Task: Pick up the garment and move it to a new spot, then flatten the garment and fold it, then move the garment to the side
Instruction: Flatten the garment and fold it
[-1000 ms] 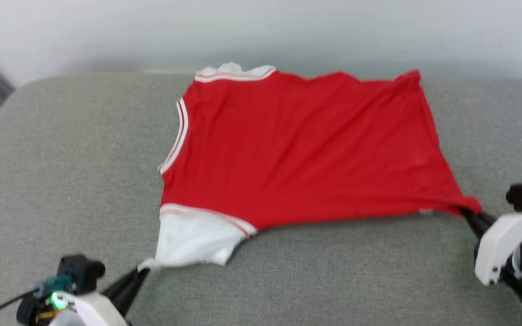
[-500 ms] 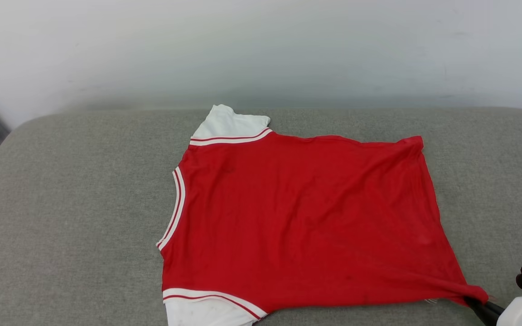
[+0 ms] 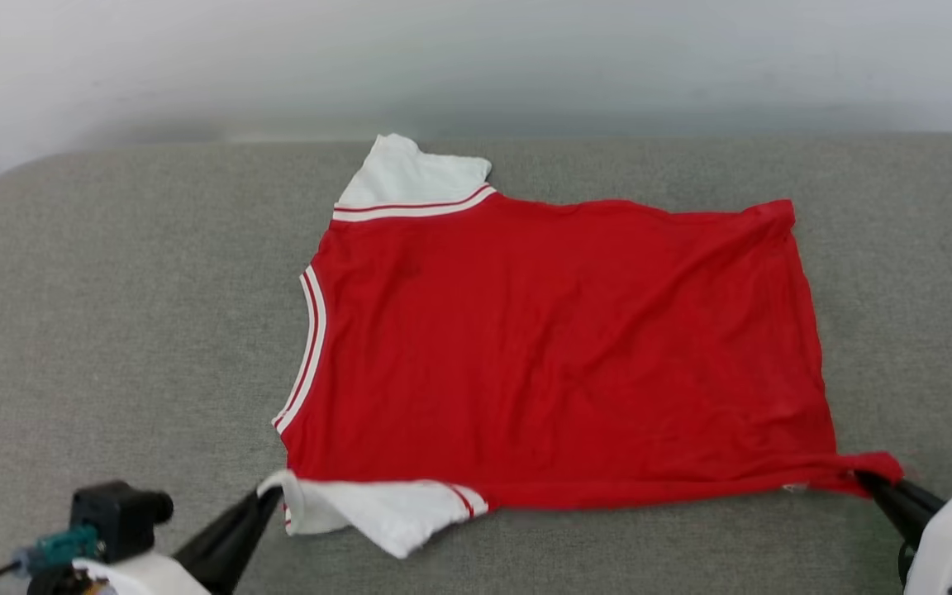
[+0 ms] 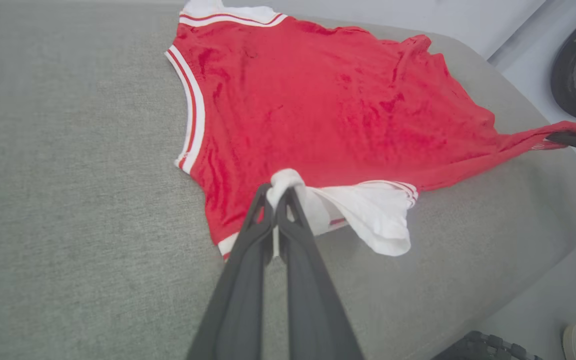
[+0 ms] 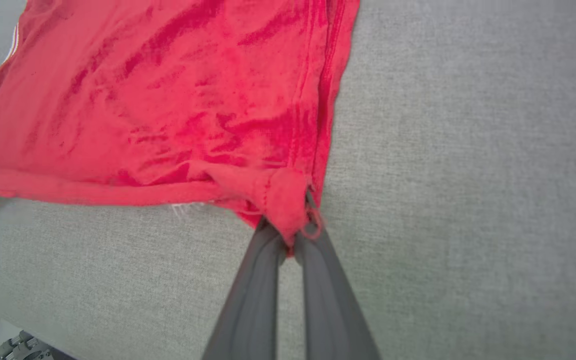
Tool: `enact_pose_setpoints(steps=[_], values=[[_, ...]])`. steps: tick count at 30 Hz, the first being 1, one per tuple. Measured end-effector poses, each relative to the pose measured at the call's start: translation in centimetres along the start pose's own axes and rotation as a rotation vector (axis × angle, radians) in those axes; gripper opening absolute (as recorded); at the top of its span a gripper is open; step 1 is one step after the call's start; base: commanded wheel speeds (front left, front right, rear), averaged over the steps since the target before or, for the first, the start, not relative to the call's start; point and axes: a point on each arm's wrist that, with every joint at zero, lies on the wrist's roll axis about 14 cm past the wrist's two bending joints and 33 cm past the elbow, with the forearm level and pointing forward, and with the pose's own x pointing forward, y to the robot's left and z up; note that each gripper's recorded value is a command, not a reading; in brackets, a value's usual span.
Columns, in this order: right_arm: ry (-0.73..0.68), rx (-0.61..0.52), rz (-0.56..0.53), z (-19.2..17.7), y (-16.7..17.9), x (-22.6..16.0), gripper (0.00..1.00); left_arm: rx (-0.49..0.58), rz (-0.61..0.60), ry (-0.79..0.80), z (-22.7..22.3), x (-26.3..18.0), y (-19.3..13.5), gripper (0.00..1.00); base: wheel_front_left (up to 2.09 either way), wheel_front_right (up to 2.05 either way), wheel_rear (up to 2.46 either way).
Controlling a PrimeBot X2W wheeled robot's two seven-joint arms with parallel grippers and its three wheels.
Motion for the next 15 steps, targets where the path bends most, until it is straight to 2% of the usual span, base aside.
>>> enact_pose_setpoints(steps=[8, 12, 15], values=[[0.024, -0.081, 0.004, 2.9, 0.2, 2.9, 0.00, 0.068, -0.009, -0.087, 4.6, 4.0, 1.7, 0.00, 0.00, 0.00, 0.00], [0.074, -0.118, -0.012, 3.4, -0.3, 4.8, 0.00, 0.112, -0.007, -0.064, 4.9, 6.4, 2.9, 0.00, 0.00, 0.00, 0.00], [0.125, -0.124, -0.018, 3.1, -0.6, 6.9, 0.00, 0.083, -0.010, -0.050, 4.5, 9.1, 3.8, 0.00, 0.00, 0.00, 0.00]])
